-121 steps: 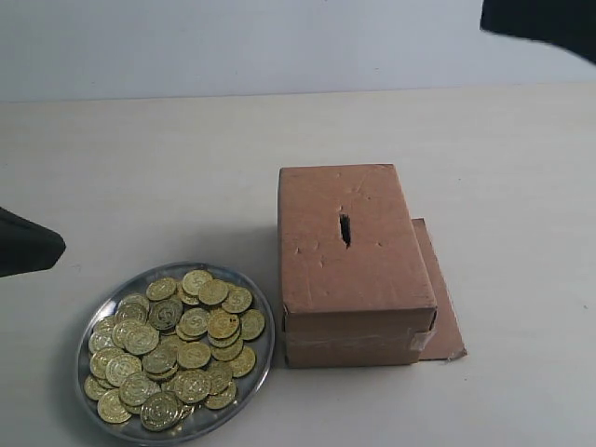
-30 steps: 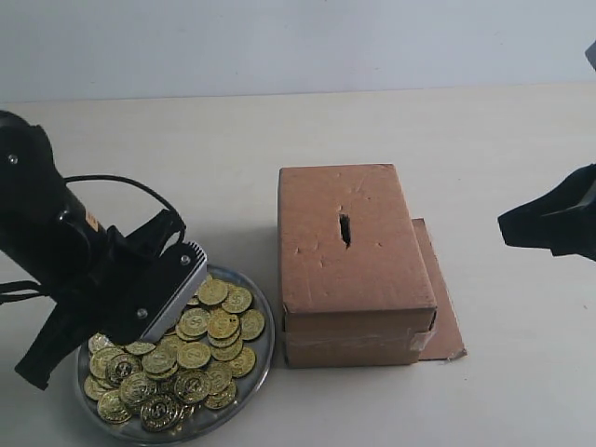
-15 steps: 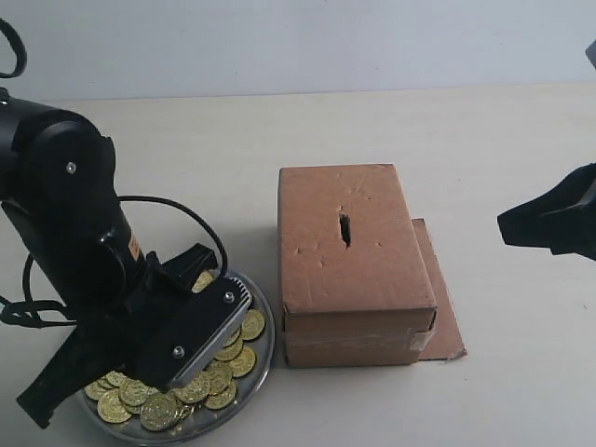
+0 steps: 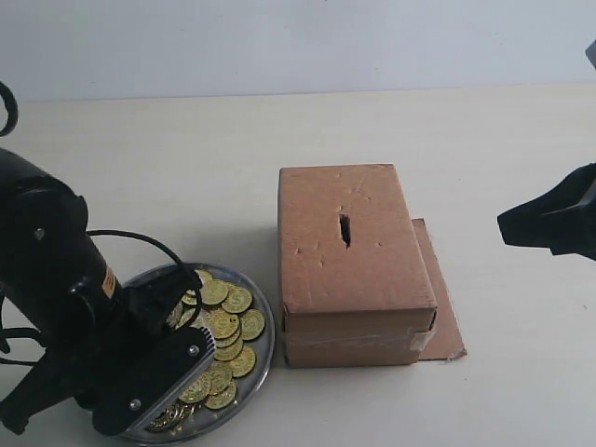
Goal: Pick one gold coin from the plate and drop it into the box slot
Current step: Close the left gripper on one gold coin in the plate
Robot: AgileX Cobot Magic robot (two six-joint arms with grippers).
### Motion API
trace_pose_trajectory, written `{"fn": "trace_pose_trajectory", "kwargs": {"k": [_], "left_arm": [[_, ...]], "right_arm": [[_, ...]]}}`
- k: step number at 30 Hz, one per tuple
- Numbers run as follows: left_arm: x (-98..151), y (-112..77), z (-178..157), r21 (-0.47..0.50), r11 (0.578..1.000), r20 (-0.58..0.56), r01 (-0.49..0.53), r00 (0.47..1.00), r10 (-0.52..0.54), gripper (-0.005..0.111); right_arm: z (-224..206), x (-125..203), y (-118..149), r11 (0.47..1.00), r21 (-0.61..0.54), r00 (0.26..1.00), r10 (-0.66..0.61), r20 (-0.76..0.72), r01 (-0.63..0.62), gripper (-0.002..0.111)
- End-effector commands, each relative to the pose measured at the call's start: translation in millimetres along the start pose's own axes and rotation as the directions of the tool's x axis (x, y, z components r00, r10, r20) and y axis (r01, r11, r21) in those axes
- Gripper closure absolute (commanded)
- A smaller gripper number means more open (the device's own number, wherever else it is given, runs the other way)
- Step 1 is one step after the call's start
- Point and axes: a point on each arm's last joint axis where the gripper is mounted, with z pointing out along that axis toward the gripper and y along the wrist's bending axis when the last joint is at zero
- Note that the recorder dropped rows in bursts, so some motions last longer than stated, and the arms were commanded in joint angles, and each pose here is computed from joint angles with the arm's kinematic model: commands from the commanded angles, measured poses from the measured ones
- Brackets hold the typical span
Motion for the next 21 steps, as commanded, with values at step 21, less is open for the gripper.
{"fn": "trace_pose_trajectory", "kwargs": {"k": [21], "left_arm": [[-18,-11.7,12,-0.092,0.959,-0.052,-0.268,0.963,0.264,0.065]], "right_arm": [[1,0,-1,1.0,0.002,1.0,-0.009,0.006,0.009,0.108]]}}
